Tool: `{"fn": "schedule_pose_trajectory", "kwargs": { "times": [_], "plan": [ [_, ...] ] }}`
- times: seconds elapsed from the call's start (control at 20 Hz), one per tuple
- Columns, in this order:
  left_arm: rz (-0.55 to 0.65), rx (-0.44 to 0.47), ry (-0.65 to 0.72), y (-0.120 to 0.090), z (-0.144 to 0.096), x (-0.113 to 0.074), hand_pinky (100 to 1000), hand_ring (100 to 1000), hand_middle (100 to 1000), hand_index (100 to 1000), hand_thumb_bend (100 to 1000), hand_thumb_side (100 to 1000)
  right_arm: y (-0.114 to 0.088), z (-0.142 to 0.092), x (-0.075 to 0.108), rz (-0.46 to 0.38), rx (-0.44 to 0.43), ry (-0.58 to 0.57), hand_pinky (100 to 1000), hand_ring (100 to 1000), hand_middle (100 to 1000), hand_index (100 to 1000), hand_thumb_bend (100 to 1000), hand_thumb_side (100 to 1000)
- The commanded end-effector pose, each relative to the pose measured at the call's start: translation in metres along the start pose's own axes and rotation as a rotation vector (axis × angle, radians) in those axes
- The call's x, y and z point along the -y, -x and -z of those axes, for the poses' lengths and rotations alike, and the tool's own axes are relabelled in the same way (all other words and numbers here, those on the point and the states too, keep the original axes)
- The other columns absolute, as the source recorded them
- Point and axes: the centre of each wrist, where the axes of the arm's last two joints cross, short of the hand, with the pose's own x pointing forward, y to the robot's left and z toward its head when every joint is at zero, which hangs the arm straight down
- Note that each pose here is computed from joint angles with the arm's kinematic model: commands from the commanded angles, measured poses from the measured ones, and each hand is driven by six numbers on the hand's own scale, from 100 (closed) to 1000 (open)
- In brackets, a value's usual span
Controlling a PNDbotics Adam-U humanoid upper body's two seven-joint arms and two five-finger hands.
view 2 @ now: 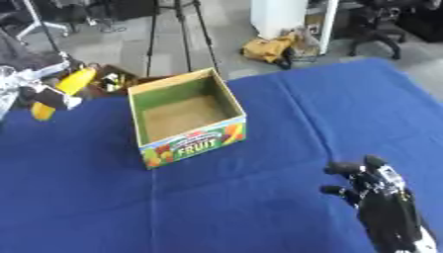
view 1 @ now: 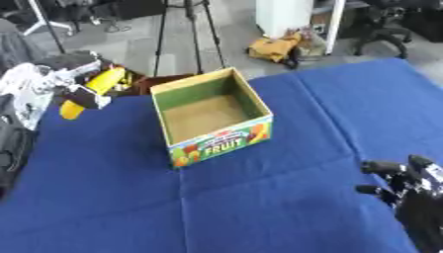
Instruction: Pick up objects on the table and place them in the box.
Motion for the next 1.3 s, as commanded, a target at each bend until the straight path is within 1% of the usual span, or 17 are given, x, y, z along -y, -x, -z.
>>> {"fn": "schedule_pose_trajectory", "kwargs": {
  "times": [0.05,0.55,0.85,1.05,1.3],
  "plan": [
    [0.053,0.034,-0.039,-0.011,0.004,-0.025,695,177,361,748,179,100,-0.005,0.001,0.002,-0.016,0.009,-0.016,702,980,665,714,100,1000],
    [0.134,0.132,-0.043,-0.048,0.023,-0.039,702,170,362,752,218,100,-0.004,0.002,0.002,-0.018,0.003,-0.026,702,980,665,714,100,1000],
    [0.185,0.190,-0.053,-0.068,0.032,-0.044,706,169,363,754,241,100,-0.004,0.002,0.001,-0.018,0.002,-0.035,703,980,664,715,100,1000],
    [0.207,0.212,-0.049,-0.078,0.038,-0.042,705,169,365,756,252,100,-0.004,0.003,0.000,-0.017,0.004,-0.039,703,980,664,715,100,1000],
    [0.235,0.233,-0.028,-0.087,0.044,-0.031,705,171,366,756,267,100,-0.005,0.004,-0.001,-0.015,0.005,-0.045,703,980,664,715,100,1000]
  ]
}}
